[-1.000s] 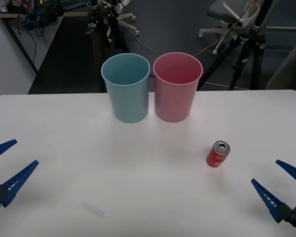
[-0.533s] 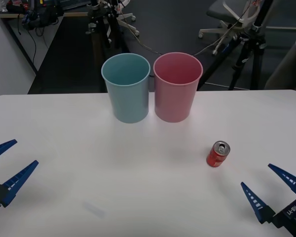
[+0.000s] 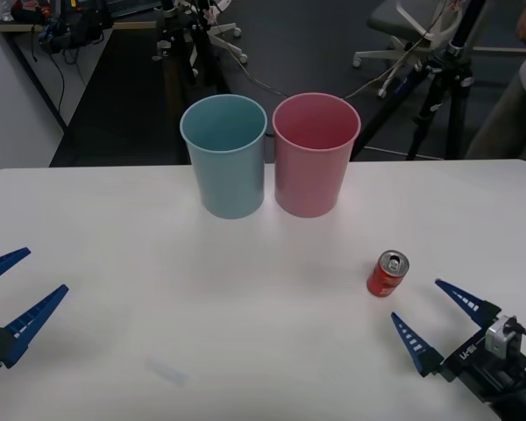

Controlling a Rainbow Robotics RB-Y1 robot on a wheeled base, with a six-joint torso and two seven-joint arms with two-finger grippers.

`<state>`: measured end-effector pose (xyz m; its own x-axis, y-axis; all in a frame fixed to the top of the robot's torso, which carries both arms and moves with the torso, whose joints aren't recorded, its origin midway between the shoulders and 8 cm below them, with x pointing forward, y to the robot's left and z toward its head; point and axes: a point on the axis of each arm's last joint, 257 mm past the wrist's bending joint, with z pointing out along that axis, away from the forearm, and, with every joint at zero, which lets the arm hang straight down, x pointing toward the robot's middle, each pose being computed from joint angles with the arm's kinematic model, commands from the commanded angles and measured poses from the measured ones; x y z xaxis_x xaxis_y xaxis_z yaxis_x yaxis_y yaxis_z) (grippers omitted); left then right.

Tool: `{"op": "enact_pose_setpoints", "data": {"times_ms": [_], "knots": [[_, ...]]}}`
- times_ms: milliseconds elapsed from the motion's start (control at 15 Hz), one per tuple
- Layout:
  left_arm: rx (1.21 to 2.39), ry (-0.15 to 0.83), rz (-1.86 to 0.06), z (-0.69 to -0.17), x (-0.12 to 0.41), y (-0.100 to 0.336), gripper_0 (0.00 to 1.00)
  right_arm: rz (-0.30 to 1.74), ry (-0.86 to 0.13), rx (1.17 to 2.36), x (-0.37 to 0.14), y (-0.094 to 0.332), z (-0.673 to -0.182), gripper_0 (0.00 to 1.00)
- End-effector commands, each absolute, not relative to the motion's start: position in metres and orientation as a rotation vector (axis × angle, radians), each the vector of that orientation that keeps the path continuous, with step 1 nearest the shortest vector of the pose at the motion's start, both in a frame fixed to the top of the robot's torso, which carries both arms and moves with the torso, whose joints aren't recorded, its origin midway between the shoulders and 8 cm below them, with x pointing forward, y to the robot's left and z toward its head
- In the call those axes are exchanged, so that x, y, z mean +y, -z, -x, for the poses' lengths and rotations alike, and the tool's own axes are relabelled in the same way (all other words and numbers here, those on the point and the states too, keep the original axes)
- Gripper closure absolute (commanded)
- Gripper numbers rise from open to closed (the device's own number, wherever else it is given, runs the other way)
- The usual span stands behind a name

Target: Grasp the object on the table and drop it into the matching bin: aluminum can to the light blue bin, PET bottle to the pink bin.

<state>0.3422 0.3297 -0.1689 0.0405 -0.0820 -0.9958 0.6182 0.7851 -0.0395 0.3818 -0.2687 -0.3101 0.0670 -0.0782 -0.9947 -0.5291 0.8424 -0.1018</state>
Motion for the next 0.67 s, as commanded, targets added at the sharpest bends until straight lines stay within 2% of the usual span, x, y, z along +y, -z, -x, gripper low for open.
{"op": "enact_pose_setpoints", "data": {"times_ms": [67,333,667], "knots": [[1.441,0.567,-0.465,-0.342,0.330,0.169,0.00,0.522,-0.380,1.485,-0.252,0.321,-0.399,0.00],[1.441,0.567,-0.465,-0.342,0.330,0.169,0.00,0.534,-0.395,1.484,-0.231,0.326,-0.418,0.00],[1.441,0.567,-0.465,-0.342,0.330,0.169,0.00,0.542,-0.365,1.504,-0.218,0.328,-0.441,0.00]]}}
